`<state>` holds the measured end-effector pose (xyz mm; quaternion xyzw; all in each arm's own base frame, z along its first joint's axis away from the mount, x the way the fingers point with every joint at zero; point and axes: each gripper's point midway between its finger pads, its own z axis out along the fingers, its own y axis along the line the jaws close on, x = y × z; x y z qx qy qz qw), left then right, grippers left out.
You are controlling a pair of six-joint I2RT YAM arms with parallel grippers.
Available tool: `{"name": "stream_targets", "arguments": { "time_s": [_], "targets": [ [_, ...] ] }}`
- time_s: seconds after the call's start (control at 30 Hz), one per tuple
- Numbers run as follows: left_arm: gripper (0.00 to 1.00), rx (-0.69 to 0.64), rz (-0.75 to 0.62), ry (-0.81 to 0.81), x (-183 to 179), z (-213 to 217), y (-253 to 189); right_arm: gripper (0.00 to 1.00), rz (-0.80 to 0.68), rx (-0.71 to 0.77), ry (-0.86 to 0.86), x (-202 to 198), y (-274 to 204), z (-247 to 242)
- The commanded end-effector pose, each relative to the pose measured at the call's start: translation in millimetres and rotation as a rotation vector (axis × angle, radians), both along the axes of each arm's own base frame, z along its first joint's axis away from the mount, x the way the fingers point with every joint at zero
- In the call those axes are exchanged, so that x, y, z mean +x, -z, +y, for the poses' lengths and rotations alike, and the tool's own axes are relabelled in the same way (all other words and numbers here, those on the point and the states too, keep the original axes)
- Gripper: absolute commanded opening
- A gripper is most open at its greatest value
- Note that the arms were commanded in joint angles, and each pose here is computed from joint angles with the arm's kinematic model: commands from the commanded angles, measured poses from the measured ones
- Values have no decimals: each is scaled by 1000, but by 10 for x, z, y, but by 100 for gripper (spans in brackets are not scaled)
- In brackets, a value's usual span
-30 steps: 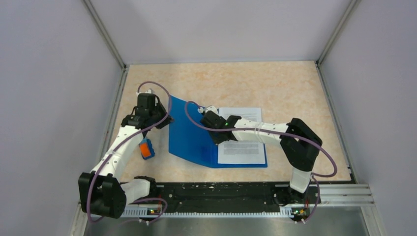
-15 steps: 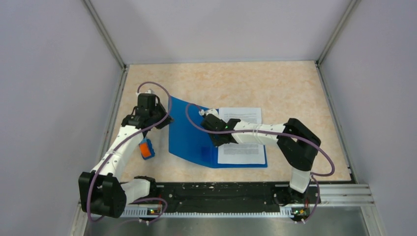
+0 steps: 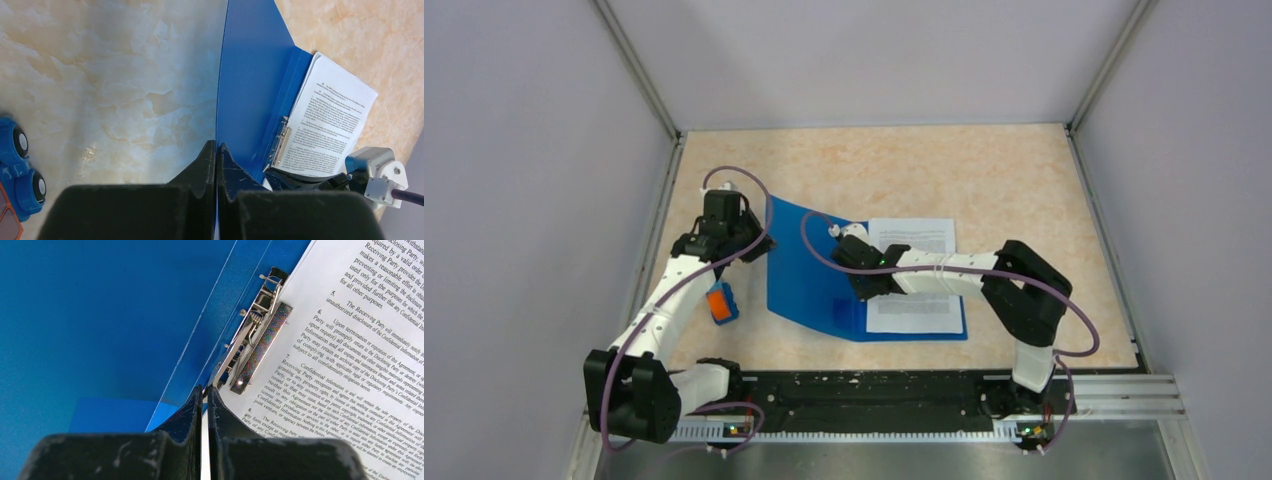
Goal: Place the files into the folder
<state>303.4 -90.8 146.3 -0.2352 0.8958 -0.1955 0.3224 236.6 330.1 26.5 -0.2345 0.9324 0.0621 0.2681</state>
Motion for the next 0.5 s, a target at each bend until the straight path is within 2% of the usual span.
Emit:
{"name": "stream_targets", "arguments": {
  "time_s": [0.0, 0.23, 0.47],
  "targets": [
    [0, 15, -77, -29, 141, 54, -129, 0, 180, -208, -6, -397, 646, -424],
    [0, 17, -75, -17, 115, 50, -118, 0, 202, -265, 11, -434, 791, -527],
    [0, 57, -86, -55, 58, 159, -154, 0, 152, -248, 25, -355, 584, -557]
  ]
}}
